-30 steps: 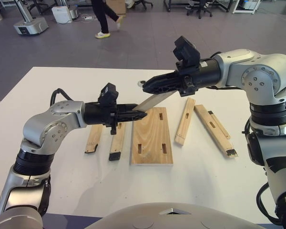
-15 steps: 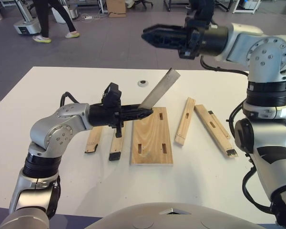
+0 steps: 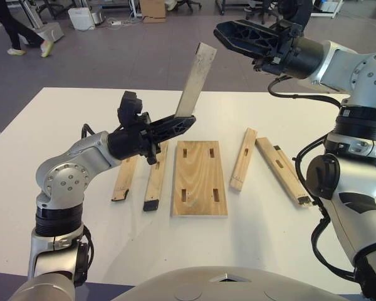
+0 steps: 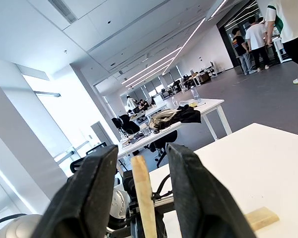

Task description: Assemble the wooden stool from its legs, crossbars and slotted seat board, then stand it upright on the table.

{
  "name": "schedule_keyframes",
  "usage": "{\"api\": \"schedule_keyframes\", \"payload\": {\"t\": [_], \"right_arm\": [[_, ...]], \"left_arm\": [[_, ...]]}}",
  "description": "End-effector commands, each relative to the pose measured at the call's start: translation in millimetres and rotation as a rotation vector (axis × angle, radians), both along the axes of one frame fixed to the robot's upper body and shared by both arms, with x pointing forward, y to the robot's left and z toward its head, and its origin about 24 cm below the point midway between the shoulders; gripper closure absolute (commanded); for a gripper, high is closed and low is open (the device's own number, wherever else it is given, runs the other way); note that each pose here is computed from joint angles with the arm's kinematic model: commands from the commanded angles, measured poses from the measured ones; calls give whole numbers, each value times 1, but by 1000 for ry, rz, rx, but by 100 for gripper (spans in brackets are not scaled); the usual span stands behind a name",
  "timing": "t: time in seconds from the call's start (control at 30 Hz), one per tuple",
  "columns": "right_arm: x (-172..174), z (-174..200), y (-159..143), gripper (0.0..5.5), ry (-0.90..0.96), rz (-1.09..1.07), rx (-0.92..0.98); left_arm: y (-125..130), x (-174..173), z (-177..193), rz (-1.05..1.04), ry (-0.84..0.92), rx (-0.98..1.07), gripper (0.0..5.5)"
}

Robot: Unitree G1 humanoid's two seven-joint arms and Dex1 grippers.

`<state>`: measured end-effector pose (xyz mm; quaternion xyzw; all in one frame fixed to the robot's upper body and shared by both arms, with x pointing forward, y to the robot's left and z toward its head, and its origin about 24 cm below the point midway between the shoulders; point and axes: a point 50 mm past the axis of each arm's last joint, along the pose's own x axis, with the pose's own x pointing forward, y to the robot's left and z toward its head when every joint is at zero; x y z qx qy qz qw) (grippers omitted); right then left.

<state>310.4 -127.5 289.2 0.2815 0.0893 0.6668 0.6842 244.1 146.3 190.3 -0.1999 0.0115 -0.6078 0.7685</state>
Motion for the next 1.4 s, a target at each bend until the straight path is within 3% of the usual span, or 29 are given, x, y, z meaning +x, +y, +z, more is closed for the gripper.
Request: {"api": "schedule_keyframes", "payload": {"t": [0.03, 0.07, 0.23, 0.5, 0.67, 0.7, 0.87, 0.93, 1.03, 1.23, 1.4], "right_arm": [[-7, -4, 5, 336, -5, 31, -6], [-7, -6, 6, 312, -1, 24, -10], [-14, -9, 15, 308, -23, 68, -24], [-18, -7, 23, 492, -35, 111, -16], [-19, -8, 24, 503, -41, 106, -14], [-19, -8, 24, 503, -42, 97, -14], [6, -16, 0, 508, -42, -247, -52], [13, -33, -17, 508, -59, -453, -149], [12, -77, -32, 508, -3, -678, -296], [-13, -171, -30, 508, 271, -971, -461], [-27, -188, -45, 508, 289, -1085, -570]], "left_arm": [[-5, -2, 6, -37, -7, -7, 509], [-6, -2, 7, -41, -8, -13, 509], [-7, -2, 7, -50, 0, -26, 509], [-9, -4, 7, -59, 8, -35, 509], [-9, 1, 7, -14, -2, -48, 509], [-8, 4, 7, 13, 3, -60, 473], [22, 11, -6, 233, 27, -51, 393], [33, -6, -27, 243, 77, 29, 385], [37, -29, -50, 280, 150, 52, 385], [33, -35, -66, 449, 174, -12, 385], [26, -37, -64, 452, 177, -46, 385]]}}
